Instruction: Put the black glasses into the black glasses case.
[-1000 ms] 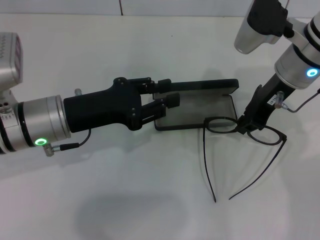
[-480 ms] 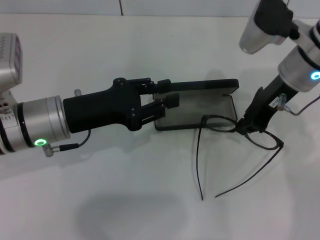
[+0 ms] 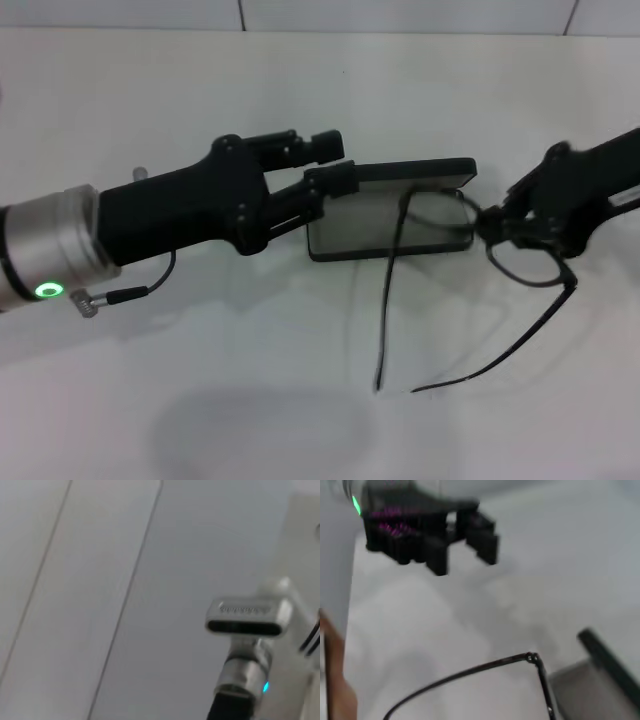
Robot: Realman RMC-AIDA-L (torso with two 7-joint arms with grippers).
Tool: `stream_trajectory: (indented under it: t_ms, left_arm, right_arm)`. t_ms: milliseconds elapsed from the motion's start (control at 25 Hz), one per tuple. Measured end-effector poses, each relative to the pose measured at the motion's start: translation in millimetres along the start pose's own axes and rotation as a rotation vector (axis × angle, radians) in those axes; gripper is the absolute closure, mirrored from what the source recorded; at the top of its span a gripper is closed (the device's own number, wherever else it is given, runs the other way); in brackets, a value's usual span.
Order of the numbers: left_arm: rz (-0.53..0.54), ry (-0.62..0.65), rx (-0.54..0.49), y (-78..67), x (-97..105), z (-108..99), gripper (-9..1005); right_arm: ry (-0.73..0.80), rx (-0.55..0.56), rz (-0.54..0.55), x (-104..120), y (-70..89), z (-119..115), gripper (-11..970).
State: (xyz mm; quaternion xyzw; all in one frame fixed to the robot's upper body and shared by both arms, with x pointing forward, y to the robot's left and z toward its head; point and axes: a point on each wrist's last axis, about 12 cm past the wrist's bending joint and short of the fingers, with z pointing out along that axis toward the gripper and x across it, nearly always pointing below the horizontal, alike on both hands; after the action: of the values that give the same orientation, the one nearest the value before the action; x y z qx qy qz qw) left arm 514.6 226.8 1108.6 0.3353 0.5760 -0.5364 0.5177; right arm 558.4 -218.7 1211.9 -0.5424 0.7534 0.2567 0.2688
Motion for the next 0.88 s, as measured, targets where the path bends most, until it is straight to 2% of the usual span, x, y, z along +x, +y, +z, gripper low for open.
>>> stream_trajectory:
  t_ms: [80,120,160,400,520,880]
  left_arm:
    - [0.002,-0.041,0.027,-4.4,-4,-3,706]
    - [0.010,-0.074,0.042,-7.2,-6,-4,708]
    - [0.016,-0.096,0.053,-9.2,-7,-5,709]
    - [0.019,-0.180,0.135,-11.9,-13,3,719]
    - [0.005,-0.190,0.195,-11.8,-13,15,724]
    - [0.030,-0.149,0.327,-18.8,-6,45,911]
  right_arm:
    - [-0.103,0.011,-0.007,11,1.0,-11,888]
    - [-0.222,0.017,-0.002,24,-0.7,-18,888]
    - [-0.222,0.017,-0.002,24,-0.7,-18,888]
    - [-0.550,0.009,0.032,62,-8.8,-28,889]
    - [-0.609,0.000,0.026,70,-9.2,-25,889]
    - [-0.641,-0.050,0.024,59,-17.0,-9,889]
